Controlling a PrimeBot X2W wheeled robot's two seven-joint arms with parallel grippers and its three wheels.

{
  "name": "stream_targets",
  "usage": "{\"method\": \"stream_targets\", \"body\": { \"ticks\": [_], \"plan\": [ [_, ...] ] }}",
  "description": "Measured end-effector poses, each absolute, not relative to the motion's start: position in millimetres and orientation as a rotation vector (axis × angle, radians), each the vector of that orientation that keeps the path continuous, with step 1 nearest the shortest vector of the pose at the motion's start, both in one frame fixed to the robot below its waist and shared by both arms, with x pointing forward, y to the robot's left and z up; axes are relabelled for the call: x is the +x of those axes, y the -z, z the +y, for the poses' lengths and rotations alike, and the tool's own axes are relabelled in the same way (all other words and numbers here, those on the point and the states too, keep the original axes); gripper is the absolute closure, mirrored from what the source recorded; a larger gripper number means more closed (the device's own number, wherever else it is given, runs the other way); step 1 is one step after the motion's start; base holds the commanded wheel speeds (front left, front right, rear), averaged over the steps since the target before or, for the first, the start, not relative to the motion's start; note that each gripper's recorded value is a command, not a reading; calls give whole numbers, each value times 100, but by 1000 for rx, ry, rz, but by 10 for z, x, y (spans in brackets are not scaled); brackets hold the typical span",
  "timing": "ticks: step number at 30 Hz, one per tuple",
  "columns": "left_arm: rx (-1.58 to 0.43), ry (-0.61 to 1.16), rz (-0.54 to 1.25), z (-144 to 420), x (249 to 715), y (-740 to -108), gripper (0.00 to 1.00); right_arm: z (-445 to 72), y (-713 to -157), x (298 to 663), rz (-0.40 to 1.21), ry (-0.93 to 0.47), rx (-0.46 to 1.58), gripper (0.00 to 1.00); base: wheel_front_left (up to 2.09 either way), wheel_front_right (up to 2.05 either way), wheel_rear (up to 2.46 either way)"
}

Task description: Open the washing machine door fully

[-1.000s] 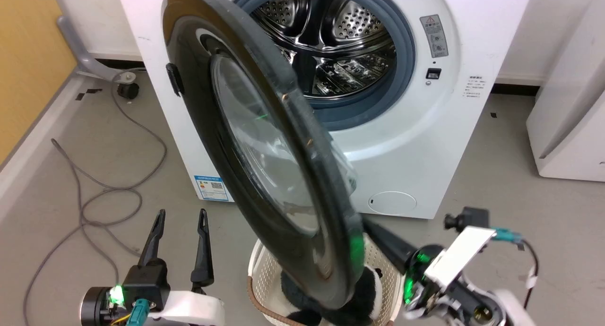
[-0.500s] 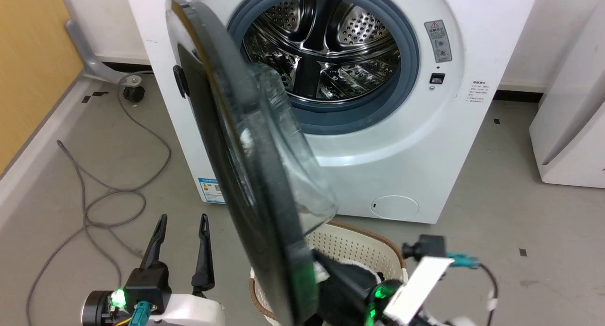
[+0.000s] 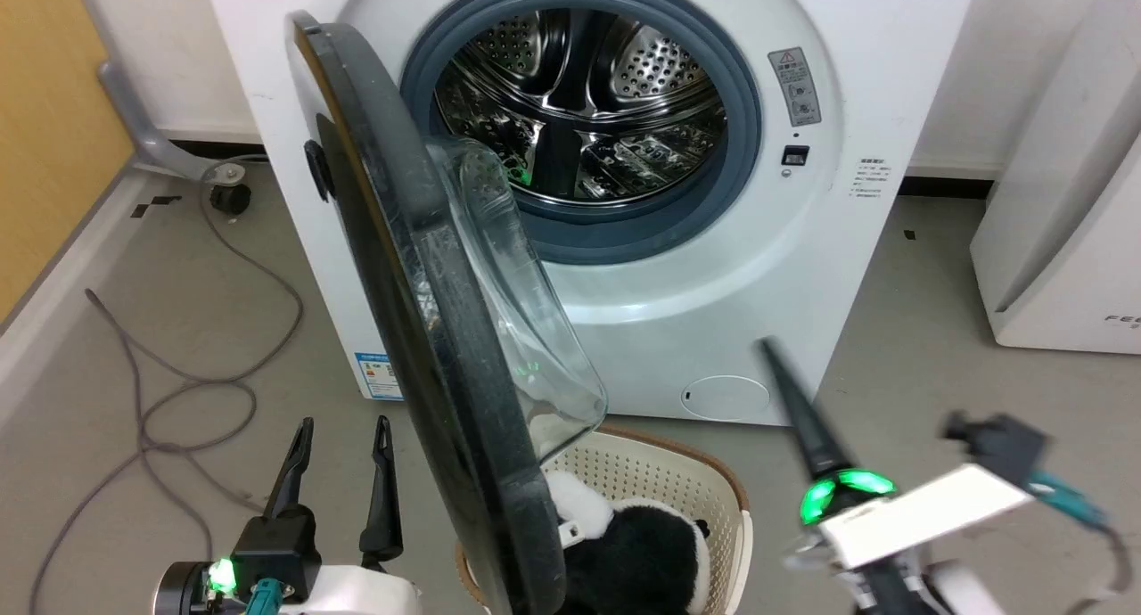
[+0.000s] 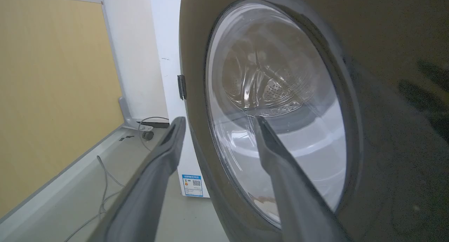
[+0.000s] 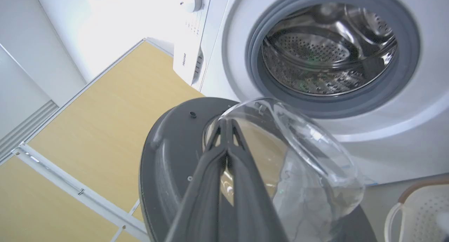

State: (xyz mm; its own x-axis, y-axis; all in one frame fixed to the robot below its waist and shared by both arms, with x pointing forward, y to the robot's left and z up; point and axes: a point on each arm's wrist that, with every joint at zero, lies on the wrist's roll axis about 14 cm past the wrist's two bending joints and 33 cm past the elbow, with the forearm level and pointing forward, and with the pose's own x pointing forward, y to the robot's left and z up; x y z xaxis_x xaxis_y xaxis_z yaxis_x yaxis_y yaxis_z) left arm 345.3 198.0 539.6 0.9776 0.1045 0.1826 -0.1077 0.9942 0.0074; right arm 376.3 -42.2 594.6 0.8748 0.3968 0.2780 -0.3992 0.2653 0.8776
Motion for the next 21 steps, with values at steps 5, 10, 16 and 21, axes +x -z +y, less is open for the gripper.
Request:
{"method": "stream_targets", "body": {
  "ticks": [5,10,16,21],
  "plan": [
    [16,-101,-182,1963,3470,-5394,0,-877,-6060,3839,-196,-454,911,100,0,0,0],
    [17,-103,-182,1971,3494,-5393,0,-1295,-6331,3858,-394,-342,601,100,0,0,0],
    [18,-108,-177,1990,3515,-5378,0,-1647,-6441,3760,-496,-192,223,100,0,0,0],
    [18,-106,-175,1985,3528,-5372,0,-1711,-6287,3695,-458,-141,59,100,0,0,0]
  ]
}}
